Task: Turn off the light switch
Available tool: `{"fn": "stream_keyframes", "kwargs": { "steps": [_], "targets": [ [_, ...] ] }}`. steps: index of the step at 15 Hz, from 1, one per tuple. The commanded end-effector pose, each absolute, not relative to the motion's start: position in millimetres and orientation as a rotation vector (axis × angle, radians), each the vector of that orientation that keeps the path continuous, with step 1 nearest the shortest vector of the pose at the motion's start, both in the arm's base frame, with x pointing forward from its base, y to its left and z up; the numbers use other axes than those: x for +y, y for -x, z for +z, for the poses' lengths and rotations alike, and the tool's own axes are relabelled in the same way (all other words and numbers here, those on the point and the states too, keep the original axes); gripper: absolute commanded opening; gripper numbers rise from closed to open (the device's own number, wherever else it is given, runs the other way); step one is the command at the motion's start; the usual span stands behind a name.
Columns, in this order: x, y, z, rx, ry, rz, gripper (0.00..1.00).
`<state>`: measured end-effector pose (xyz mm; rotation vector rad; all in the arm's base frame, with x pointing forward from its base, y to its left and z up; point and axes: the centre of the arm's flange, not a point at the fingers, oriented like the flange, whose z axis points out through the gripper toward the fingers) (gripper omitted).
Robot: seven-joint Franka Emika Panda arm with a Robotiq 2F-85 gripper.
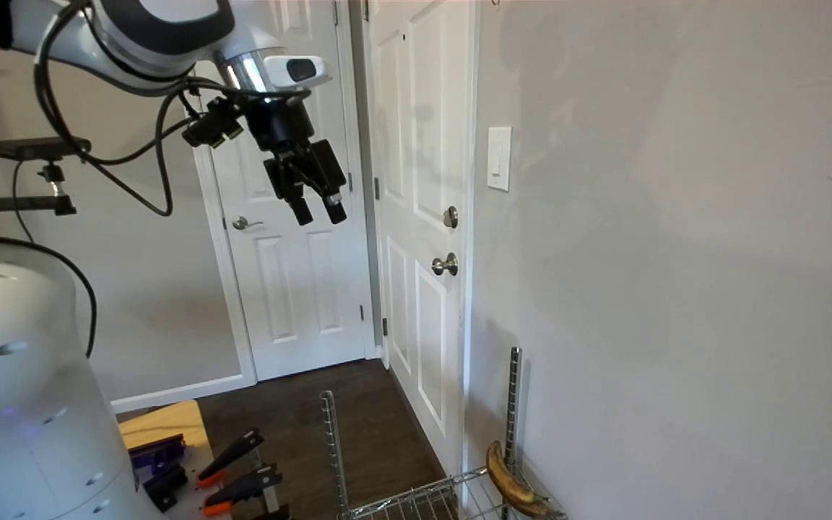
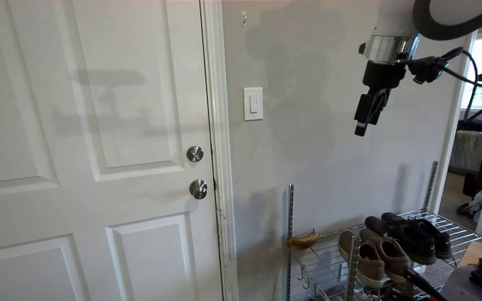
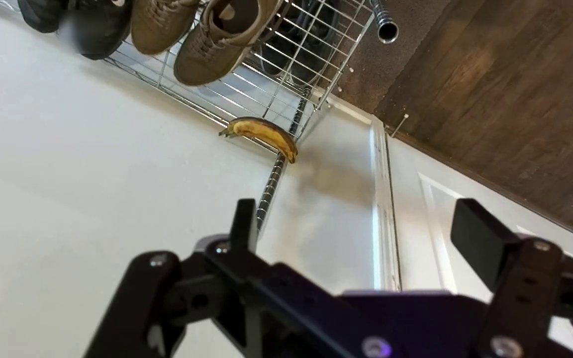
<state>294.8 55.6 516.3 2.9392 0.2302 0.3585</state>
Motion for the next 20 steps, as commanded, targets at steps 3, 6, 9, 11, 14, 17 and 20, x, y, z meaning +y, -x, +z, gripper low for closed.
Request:
{"fn": "stream_keyframes", "kwargs": {
  "steps": [3, 6, 9, 11, 14, 17, 20],
  "targets": [
    [83.3, -354.0, 520.2, 0.289, -2.873, 0.434, 1.00],
    [92.6, -373.7, 522.2, 0.278, -2.856, 0.492, 1.00],
    [99.7, -394.8, 523.9, 0.242, -2.841, 0.550, 1.00],
    [105.1, -409.6, 527.5, 0.186, -2.838, 0.605, 1.00],
    [114.1, -432.1, 533.3, 0.172, -2.821, 0.647, 1.00],
    [123.7, -457.2, 538.3, 0.171, -2.794, 0.675, 1.00],
    [131.8, -481.5, 540.4, 0.166, -2.782, 0.684, 1.00]
  ]
}}
